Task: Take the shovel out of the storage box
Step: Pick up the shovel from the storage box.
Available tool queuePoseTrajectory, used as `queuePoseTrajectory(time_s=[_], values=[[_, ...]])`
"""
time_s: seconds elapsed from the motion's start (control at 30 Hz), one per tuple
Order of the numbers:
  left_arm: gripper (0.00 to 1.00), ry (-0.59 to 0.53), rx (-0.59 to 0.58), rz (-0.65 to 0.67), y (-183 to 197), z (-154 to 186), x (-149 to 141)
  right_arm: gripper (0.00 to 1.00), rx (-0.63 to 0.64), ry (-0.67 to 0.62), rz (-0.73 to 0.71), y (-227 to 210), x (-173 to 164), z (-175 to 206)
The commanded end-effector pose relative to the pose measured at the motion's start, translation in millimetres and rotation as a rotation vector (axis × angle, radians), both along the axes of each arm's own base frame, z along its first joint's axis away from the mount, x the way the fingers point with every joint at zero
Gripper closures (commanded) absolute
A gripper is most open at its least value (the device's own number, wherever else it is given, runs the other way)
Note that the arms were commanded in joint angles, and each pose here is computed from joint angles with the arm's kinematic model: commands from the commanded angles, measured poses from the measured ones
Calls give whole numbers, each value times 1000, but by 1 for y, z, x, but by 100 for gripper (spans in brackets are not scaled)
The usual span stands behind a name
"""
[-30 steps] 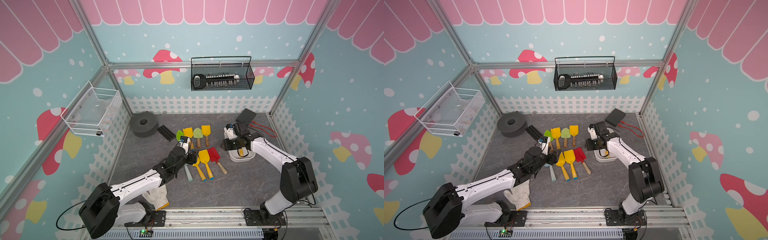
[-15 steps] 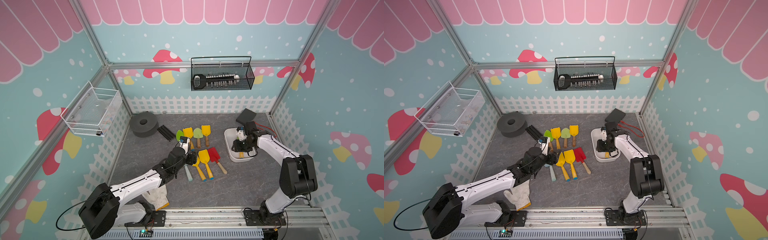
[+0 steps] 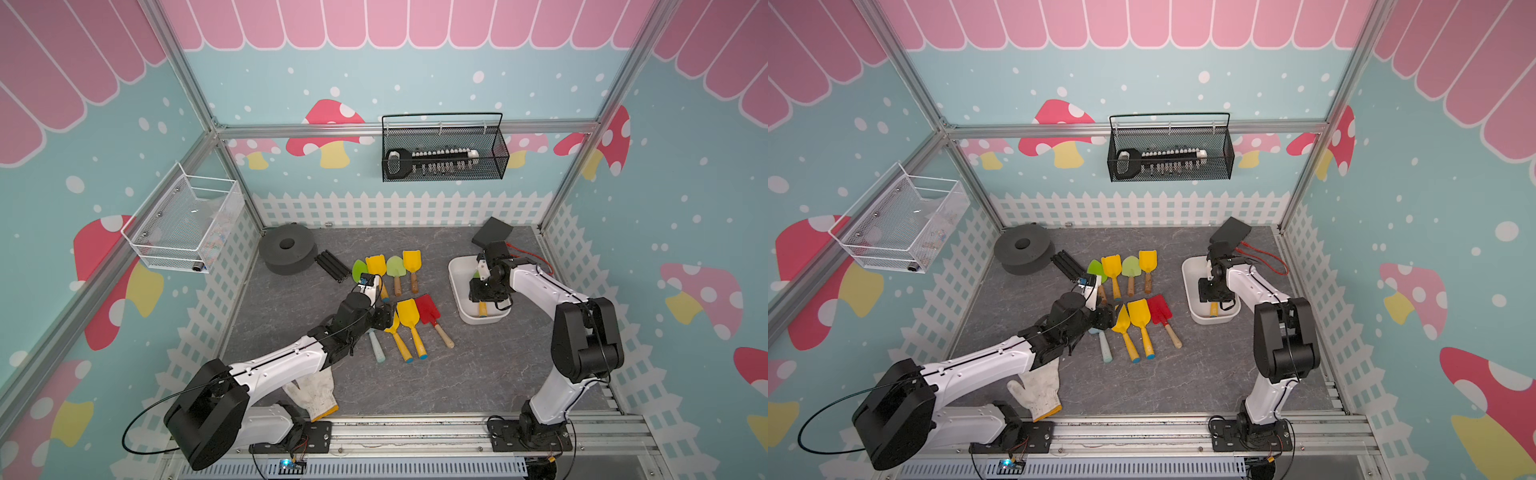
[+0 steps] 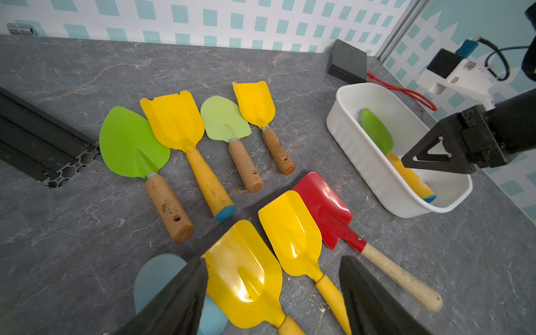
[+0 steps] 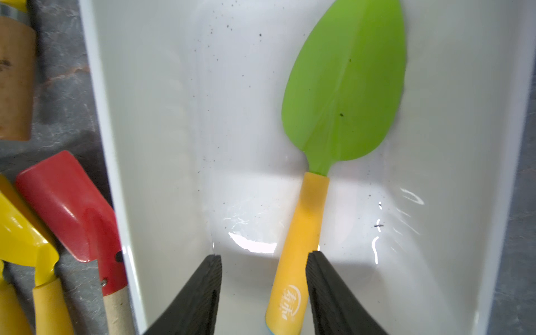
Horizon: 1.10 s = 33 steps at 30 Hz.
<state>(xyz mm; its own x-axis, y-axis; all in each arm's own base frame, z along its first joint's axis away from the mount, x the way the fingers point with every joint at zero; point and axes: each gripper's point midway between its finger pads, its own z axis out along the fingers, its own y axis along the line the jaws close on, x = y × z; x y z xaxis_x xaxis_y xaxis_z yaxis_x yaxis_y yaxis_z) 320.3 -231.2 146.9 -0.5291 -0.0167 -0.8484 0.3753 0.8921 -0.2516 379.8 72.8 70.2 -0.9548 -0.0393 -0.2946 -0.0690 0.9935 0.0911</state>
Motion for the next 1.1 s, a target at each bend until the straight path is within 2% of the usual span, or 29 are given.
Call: queuePoseTrajectory(time_s=[0.0,0.17,0.3,0.47,0.6,0.8,1.07], values=[[24,13,-11,-32,-7,-3,2,47,-6,-10,-14,-2,10,0],[24,11,11,-49,-8,-5,2,44,-55,-15,-56,-12,12,4],[24,-6,38,-37,-3,-3,3,48,-76,-1,-78,-16,13,4],[24,-12,60,-21,2,-5,5,53,-35,82,-110,-12,14,-16],[24,-5,60,-16,3,-7,7,53,-18,143,-134,-10,14,-39],[24,3,61,-17,3,-10,7,54,-26,177,-149,-13,11,-52],[24,10,53,-15,3,-10,8,66,-26,160,-154,-15,13,-47]])
